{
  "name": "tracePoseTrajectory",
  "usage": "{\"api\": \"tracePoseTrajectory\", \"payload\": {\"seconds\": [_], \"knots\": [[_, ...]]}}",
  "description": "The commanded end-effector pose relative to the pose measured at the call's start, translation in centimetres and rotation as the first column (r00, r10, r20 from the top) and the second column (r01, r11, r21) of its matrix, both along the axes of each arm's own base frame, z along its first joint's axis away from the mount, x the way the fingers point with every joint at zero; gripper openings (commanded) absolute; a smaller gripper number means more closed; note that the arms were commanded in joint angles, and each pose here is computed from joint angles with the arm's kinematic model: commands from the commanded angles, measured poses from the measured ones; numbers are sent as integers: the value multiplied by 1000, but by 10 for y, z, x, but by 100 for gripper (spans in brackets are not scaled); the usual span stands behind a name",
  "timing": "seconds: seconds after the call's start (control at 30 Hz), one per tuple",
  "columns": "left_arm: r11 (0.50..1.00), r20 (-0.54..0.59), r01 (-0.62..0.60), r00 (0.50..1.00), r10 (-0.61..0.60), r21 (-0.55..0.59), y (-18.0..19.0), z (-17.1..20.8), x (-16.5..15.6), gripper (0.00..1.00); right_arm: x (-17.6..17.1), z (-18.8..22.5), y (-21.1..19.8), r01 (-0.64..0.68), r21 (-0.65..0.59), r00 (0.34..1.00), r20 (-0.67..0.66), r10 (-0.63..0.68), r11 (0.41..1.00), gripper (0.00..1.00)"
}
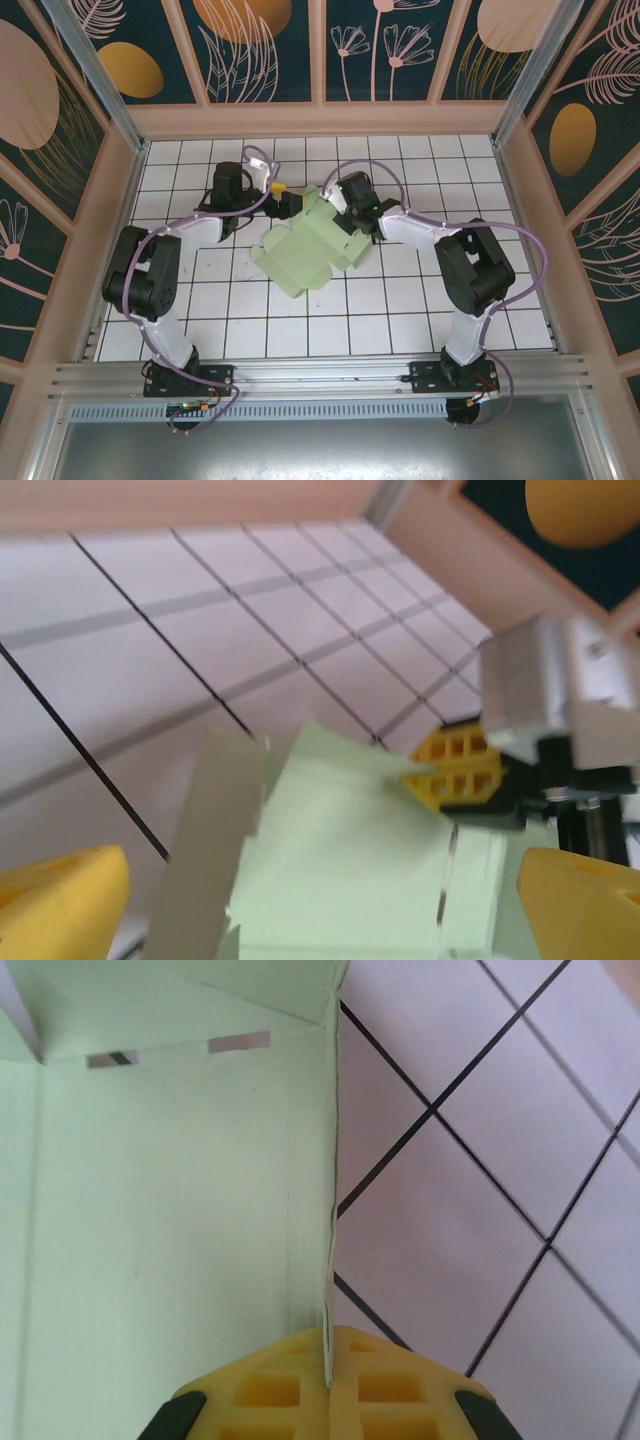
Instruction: Fold the paper box
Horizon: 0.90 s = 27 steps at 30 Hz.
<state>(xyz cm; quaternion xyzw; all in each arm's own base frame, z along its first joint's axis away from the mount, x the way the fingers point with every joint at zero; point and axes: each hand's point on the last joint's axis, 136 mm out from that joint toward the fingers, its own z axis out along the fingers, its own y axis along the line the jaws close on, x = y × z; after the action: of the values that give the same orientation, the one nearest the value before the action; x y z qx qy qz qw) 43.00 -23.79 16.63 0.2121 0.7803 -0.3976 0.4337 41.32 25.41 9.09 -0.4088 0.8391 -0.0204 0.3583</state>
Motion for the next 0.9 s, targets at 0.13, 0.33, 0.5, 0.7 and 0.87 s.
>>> {"api": "tracePoseTrajectory", "payload": {"seconds": [0.13, 0.33, 0.5, 0.7, 0.87], "knots": [[989, 82, -144, 986, 145, -18, 22, 25, 5, 99, -23, -20, 1, 190, 262, 894, -444, -56, 946, 0], [989, 54, -150, 987, 149, 4, 24, 10, 3, 99, -27, -26, -3, 273, 293, 816, -576, -59, 916, 9], [990, 45, -141, 989, 141, 16, 23, 5, 3, 99, -15, -35, -17, 308, 241, 813, -569, -123, 920, 17], [990, 46, -140, 989, 138, 30, 24, 3, 2, 99, -6, -41, -21, 297, 205, 821, -553, -140, 932, 27], [989, 44, -141, 989, 140, 33, 24, 1, 3, 99, -6, -45, -23, 289, 199, 821, -555, -136, 936, 27]]}}
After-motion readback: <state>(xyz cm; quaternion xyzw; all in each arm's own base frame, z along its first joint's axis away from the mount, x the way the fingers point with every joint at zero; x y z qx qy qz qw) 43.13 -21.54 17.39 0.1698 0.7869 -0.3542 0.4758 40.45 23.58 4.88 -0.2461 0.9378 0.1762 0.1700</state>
